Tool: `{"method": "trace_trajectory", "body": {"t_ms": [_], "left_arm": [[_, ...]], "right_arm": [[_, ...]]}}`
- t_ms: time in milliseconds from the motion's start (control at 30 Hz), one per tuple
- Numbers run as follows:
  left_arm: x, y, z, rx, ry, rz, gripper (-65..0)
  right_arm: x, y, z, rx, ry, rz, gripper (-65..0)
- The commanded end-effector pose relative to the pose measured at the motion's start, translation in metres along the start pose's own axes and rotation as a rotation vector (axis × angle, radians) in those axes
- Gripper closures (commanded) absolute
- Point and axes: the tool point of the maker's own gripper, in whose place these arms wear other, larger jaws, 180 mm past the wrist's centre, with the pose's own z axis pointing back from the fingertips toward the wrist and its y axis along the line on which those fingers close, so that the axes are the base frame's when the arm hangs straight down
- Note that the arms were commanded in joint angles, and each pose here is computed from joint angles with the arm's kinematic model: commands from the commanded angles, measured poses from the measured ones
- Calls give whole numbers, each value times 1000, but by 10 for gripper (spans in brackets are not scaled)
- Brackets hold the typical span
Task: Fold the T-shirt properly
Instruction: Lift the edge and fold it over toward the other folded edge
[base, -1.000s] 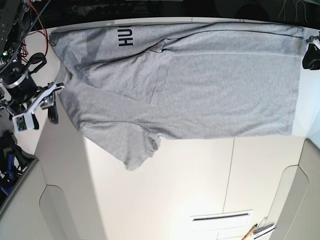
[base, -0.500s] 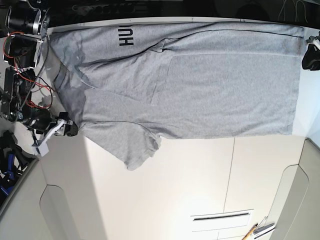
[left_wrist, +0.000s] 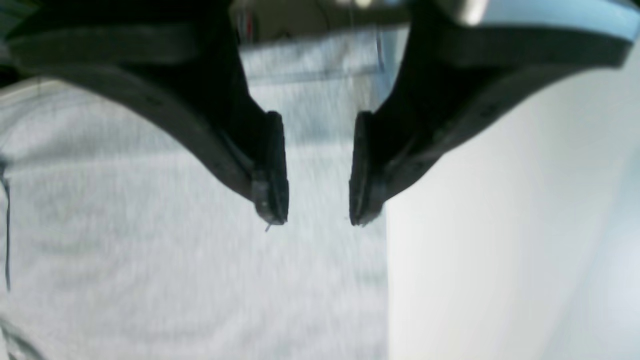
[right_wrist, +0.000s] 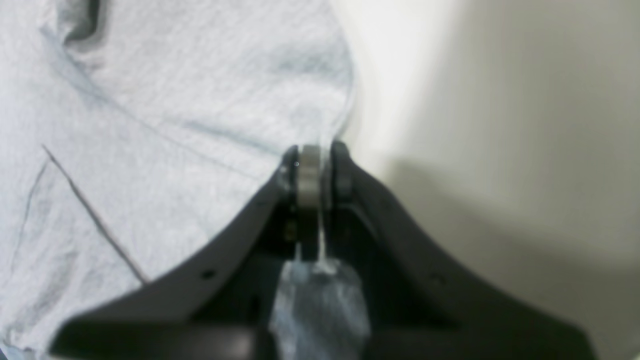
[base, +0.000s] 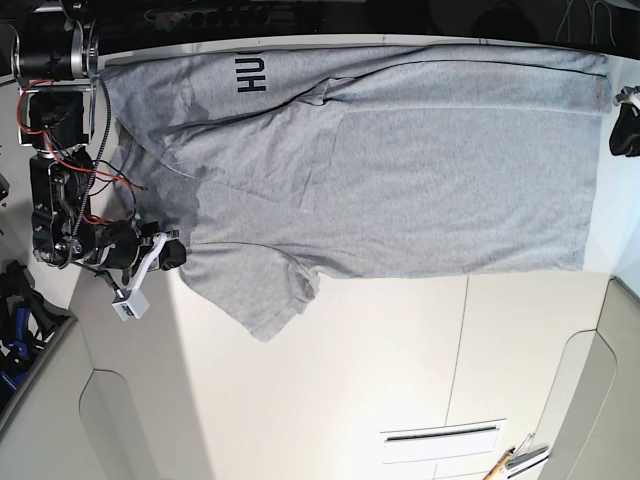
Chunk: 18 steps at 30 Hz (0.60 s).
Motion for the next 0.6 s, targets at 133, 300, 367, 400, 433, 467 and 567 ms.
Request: {"method": "trace_trajectory", "body": {"t_ms": [133, 300, 367, 400, 433, 467, 567], "left_arm": [[40, 18, -29, 12, -118, 66, -243], [47, 30, -88, 14, -125, 121, -327], [54, 30, -112, 10, -113, 134, -384], [58, 30, -124, 10, -102, 140, -385], [62, 33, -134, 23, -95, 156, -385], [67, 38, -143, 44, -93, 175, -385], [81, 50, -165, 91, -93, 228, -385]], "right_arm": [[-12, -11, 4, -50, 76, 16, 0], [-12, -11, 4, -49, 75, 16, 0], [-11, -11, 4, -47, 73, 14, 0], [-11, -11, 4, -46, 73, 14, 0], [-12, -11, 4, -47, 74, 14, 0], [-12, -11, 4, -47, 74, 14, 0], [-12, -11, 4, -47, 74, 14, 0]]}}
